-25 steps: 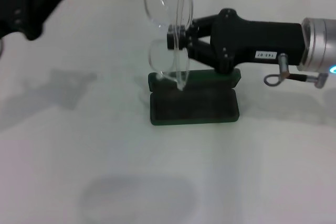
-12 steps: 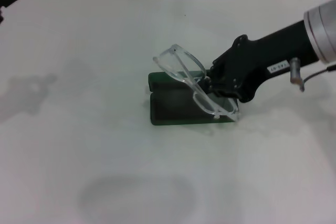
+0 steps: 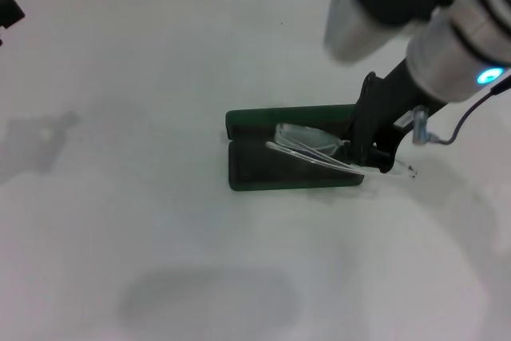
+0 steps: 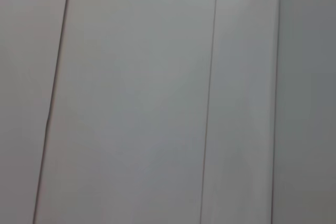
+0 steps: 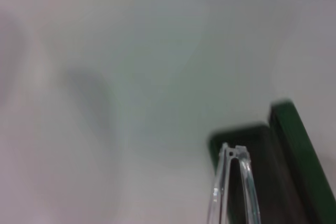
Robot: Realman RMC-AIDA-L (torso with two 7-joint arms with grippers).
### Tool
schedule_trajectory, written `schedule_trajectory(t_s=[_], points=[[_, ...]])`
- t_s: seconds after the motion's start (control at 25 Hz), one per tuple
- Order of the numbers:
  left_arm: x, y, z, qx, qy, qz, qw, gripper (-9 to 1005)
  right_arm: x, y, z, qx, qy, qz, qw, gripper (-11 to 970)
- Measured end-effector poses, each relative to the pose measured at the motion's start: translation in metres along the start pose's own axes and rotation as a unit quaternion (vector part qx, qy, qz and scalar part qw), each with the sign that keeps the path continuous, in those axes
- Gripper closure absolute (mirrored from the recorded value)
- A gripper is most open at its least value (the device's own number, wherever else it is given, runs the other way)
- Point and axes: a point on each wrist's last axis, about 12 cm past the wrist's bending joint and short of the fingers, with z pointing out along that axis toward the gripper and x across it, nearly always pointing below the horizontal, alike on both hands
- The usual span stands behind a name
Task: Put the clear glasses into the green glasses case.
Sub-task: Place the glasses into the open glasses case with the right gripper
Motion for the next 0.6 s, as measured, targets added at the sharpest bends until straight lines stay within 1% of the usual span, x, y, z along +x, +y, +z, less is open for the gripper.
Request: schedule_trajectory(t_s=[0.04, 0.16, 0.24, 0.4, 0.6], points=[[0.001, -0.001, 0.0, -0.001, 0.003, 0.0, 1.0, 973, 0.0, 0.0, 0.0, 0.0, 0.0, 0.0, 1.0, 863], [0.004, -0.002, -0.001, -0.002, 0.005, 0.002, 1.0, 973, 0.001, 0.003, 0.021, 0.026, 0.025, -0.032, 0.999, 863], [0.005, -0.003, -0.002, -0.003, 0.006, 0.003, 1.0, 973, 0.0, 0.002, 0.028, 0.039, 0.026, -0.051, 0.998, 863], [0.004, -0.003, 0.0, -0.001, 0.006, 0.005, 1.0, 974, -0.001, 0.001, 0.031, 0.047, 0.022, -0.071, 0.996, 863], [0.005, -0.003, 0.0, -0.001, 0.006, 0.004, 1.0, 974, -0.004, 0.004, 0.036, 0.05, 0.019, -0.092, 0.994, 863]])
